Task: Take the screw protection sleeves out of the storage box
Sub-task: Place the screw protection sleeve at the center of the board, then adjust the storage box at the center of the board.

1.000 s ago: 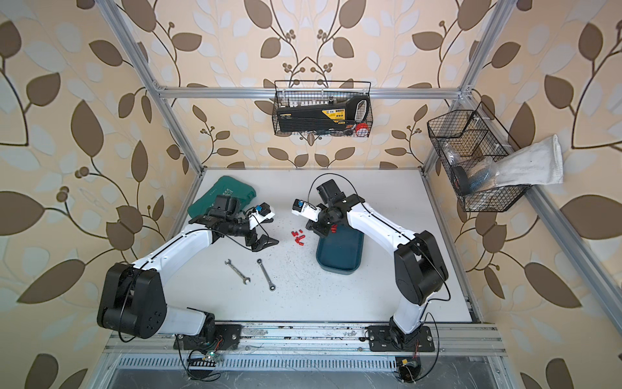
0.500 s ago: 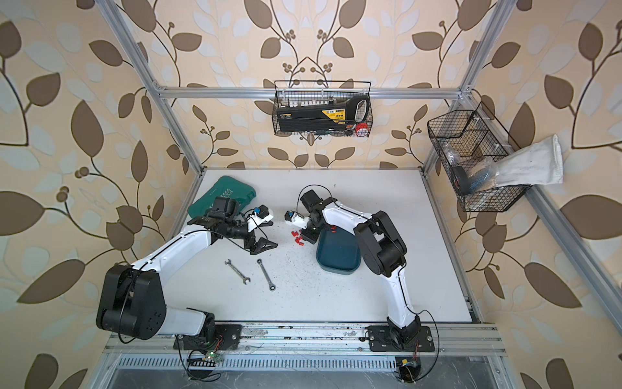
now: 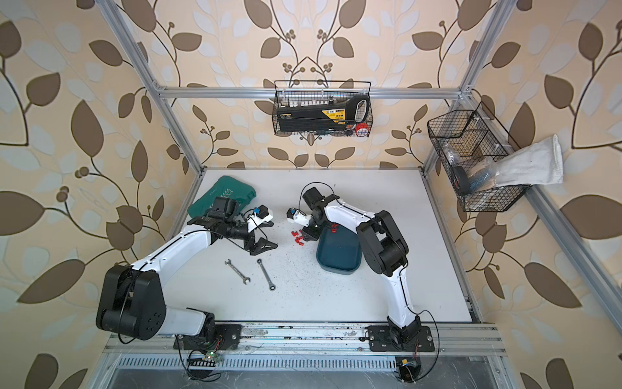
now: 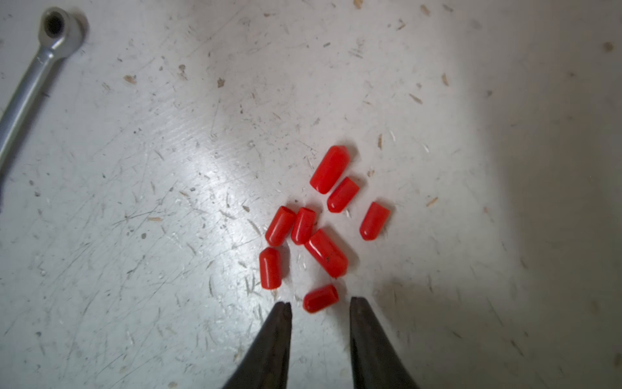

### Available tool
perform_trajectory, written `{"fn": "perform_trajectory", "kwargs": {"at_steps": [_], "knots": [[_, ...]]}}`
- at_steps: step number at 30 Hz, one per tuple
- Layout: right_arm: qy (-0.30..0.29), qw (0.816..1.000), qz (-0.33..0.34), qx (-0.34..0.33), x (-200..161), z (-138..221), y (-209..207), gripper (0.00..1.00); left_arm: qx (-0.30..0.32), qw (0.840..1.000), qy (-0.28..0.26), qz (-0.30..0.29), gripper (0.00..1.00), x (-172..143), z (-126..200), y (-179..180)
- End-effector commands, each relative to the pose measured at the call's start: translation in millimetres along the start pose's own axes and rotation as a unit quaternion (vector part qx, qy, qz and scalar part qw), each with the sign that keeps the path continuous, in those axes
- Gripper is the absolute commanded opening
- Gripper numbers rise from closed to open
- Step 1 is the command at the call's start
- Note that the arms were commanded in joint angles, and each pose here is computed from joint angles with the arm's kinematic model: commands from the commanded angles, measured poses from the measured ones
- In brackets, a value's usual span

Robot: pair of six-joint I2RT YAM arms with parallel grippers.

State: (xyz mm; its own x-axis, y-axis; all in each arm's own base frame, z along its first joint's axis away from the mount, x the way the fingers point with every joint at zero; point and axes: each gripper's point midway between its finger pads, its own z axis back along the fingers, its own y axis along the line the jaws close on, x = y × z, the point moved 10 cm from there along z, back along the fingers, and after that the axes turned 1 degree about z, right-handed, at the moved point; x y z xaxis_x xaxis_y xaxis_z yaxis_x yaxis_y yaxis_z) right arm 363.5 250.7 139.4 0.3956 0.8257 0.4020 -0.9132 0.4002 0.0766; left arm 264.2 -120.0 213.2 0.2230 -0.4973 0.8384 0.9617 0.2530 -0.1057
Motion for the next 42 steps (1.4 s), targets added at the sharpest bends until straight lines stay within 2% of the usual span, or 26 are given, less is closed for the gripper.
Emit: {"fn": "perform_trajectory", "kwargs": {"at_steps": [1,5,11,15,21,25,30,36,42], "knots": [[-0.053,0.999,0.006,0.002,8.1,53.0,1.2,0.35,-0.006,0.999,-0.032,-0.019,0.99,15.5,10.5,-2.1],[-0.085,0.996,0.002,0.0,-9.5,91.9,0.8,0.38,-0.02,0.999,-0.032,-0.017,0.99,23.6,6.9,1.2],[-0.1,0.993,-0.031,-0.045,-57.6,124.7,-5.6,0.41,-0.03,0.999,-0.007,-0.042,0.96,48.7,-9.6,7.7],[-0.099,0.984,-0.106,-0.102,-91.5,139.4,-23.8,0.43,-0.027,0.997,0.027,-0.069,0.94,65.0,-37.5,3.3],[-0.079,0.953,-0.246,-0.161,-143.7,157.6,-51.8,0.55,-0.019,0.995,0.065,-0.079,0.93,86.7,-74.3,-3.9],[-0.052,0.942,-0.301,-0.136,-166.5,145.3,-54.3,0.62,-0.041,0.991,0.097,-0.078,0.94,78.2,-94.4,-11.2],[-0.027,0.939,-0.334,-0.08,-175.2,117.7,-55.0,0.64,-0.091,0.978,0.152,-0.114,0.96,59.0,-103.0,-17.0],[-0.036,0.931,-0.362,-0.023,-171.5,100.1,-61.6,0.63,-0.144,0.965,0.201,-0.083,0.97,49.4,-116.2,-22.5],[-0.065,0.931,-0.357,0.038,-155.4,90.0,-66.0,0.63,-0.158,0.961,0.201,-0.108,0.98,49.7,-118.3,-31.4]]}}
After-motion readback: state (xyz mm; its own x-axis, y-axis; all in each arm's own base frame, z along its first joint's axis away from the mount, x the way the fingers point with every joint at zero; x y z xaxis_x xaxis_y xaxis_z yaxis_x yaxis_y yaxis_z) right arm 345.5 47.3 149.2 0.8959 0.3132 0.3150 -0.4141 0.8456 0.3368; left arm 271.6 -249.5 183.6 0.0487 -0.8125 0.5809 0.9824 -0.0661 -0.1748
